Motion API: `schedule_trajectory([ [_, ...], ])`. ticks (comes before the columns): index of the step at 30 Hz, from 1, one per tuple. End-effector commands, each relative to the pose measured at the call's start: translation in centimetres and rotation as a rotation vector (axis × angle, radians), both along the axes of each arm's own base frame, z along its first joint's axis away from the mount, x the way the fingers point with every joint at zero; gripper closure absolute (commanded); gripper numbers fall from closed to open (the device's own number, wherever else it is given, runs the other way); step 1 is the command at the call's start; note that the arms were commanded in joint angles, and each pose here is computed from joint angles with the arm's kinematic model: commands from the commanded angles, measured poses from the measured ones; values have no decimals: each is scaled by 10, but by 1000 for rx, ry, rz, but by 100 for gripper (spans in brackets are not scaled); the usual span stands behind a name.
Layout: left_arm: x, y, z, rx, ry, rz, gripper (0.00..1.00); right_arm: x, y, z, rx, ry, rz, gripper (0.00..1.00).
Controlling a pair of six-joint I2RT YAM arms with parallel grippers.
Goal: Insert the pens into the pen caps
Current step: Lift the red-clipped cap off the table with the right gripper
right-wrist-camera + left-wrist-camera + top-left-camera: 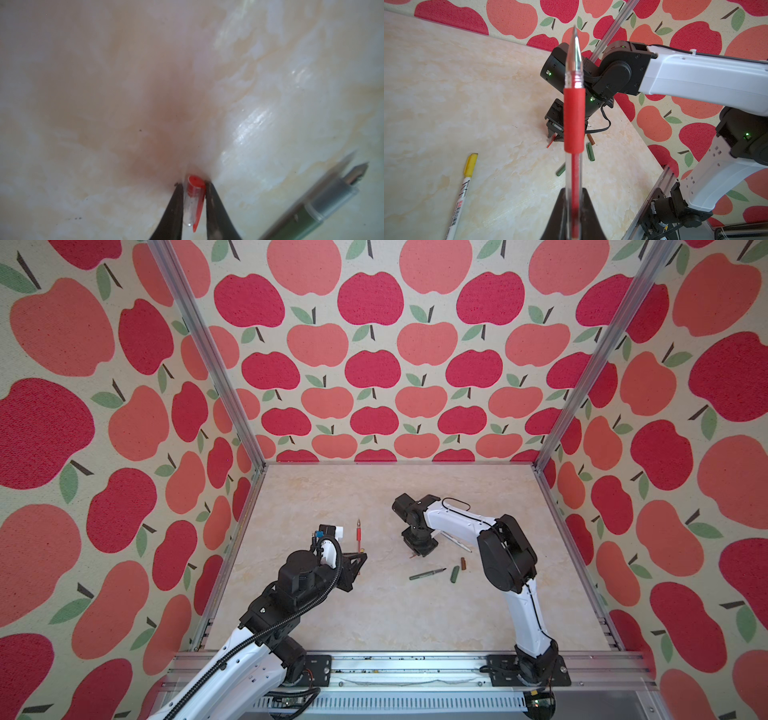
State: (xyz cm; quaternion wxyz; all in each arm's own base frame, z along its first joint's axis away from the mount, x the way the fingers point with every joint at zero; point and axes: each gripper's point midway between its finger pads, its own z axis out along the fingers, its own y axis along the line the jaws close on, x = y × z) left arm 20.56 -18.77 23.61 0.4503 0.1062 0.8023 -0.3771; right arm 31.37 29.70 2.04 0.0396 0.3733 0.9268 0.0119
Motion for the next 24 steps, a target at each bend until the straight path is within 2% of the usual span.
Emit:
schedule_trajectory([
  [1, 1, 2, 1, 20, -7, 2, 100, -5, 1, -31, -18, 35, 20, 81],
  [8, 2, 1, -1, 27, -2, 1, 100, 5, 9, -26, 9, -8, 111, 86],
  [12, 4, -1, -4, 33, 8, -6, 100, 14, 11, -14, 53, -77, 176, 88],
  [24, 4, -36, -19, 12, 116, -158, 100, 39, -2, 65, 156, -466, 435, 88],
])
